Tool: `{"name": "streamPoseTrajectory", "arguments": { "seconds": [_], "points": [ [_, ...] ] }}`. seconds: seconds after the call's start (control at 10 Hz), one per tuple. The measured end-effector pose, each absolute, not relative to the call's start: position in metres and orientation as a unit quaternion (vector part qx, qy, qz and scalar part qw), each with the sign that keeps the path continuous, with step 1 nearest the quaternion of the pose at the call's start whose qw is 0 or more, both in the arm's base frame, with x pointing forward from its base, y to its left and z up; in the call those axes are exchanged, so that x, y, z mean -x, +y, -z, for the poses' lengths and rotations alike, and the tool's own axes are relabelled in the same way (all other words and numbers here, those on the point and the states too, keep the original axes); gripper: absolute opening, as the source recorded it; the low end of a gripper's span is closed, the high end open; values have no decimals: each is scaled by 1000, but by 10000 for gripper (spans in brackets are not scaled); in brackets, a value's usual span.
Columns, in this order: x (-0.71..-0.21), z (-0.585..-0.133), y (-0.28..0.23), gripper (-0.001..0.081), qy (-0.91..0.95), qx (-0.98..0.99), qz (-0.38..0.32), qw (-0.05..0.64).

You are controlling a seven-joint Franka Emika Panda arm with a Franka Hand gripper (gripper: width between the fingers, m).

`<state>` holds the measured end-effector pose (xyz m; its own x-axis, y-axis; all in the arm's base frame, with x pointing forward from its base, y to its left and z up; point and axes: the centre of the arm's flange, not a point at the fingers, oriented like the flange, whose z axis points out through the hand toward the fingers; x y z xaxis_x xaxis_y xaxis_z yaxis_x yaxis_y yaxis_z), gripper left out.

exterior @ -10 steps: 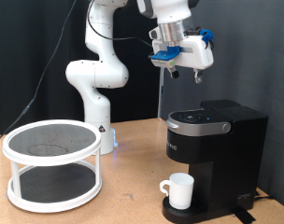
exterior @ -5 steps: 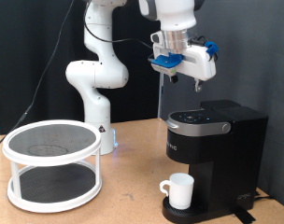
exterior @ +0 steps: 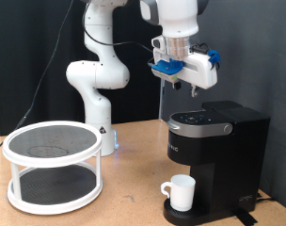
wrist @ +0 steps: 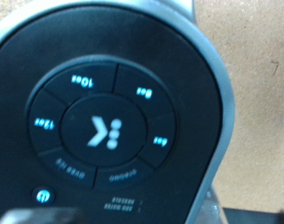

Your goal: Make a cup of coffee with the keurig machine

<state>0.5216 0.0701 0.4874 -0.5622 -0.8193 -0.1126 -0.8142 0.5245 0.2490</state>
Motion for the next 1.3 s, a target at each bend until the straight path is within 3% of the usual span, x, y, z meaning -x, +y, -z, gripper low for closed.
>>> {"name": "streamPoseTrajectory", "arguments": {
  "seconds": [0.2, 0.3, 0.4, 0.7, 1.3],
  "points": [
    [-525, -479, 71, 145, -875, -465, 135, 28],
    [-528, -474, 73, 145, -876, -462, 134, 35],
    [-530, -469, 75, 47, -877, -460, 133, 41],
    [-537, -454, 85, 3, -879, -456, 130, 46],
    [-540, -426, 95, 0, -875, -461, 135, 62]
  ]
}}
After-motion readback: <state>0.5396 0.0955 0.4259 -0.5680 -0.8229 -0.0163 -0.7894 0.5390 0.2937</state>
